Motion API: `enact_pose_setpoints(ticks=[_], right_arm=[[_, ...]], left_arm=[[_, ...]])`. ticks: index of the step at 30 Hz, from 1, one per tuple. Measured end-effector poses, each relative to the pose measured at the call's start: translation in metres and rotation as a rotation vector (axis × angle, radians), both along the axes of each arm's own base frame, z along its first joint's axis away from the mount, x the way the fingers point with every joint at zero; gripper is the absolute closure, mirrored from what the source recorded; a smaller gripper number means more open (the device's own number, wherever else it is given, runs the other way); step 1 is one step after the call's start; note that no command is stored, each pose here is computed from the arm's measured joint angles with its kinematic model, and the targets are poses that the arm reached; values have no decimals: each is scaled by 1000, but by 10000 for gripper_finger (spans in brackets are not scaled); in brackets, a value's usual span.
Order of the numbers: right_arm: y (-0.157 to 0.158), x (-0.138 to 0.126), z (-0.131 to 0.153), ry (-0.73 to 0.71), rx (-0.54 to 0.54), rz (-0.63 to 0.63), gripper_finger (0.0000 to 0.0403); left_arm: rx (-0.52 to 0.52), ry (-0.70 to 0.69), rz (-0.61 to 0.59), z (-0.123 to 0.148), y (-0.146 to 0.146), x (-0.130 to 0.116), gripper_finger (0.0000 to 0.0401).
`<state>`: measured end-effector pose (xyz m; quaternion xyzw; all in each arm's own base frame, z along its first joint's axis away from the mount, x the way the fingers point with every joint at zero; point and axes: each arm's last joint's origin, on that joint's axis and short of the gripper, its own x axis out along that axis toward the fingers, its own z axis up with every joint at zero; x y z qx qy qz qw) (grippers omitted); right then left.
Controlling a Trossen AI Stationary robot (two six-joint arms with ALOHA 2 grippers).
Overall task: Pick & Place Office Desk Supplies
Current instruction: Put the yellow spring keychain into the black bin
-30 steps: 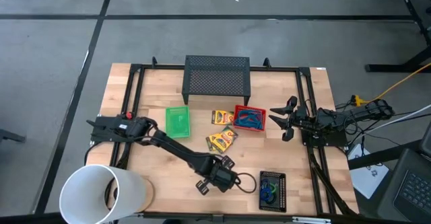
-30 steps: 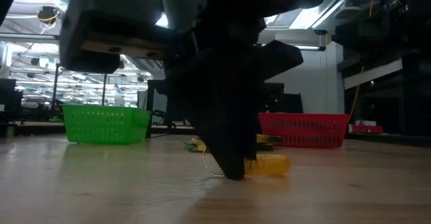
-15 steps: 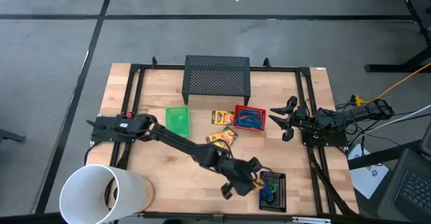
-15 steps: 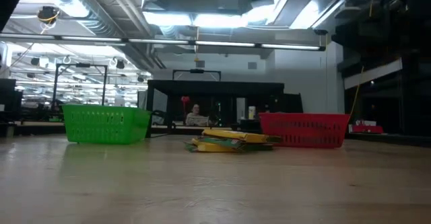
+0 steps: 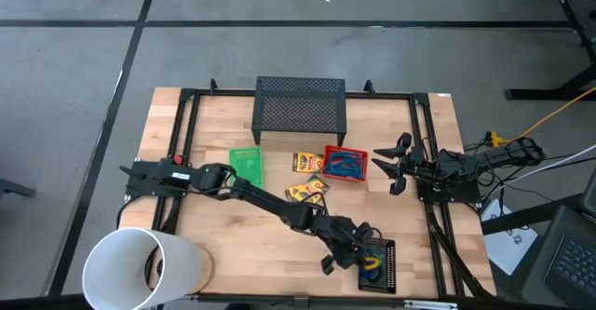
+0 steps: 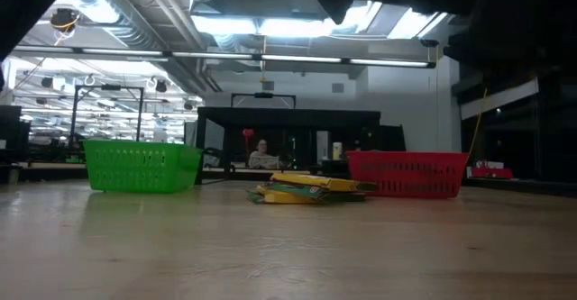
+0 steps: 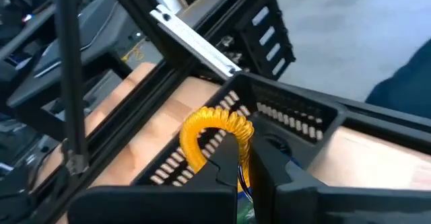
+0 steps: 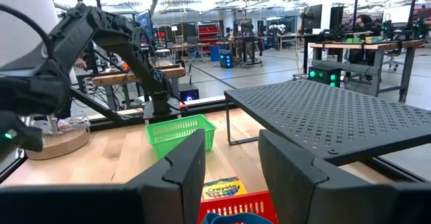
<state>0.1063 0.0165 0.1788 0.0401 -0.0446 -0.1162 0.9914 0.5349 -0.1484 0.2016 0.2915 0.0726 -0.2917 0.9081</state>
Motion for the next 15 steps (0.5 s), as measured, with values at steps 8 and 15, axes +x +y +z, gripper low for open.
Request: enact_pose_setpoints(ticks=[8,15], right_arm=[[0,0,0,0,0,0,263],[0,0,0,0,0,0,263]], left_arm=[[-38,-39,1,6,10,4,385],[-55,-67,-24,9,9,4,305]])
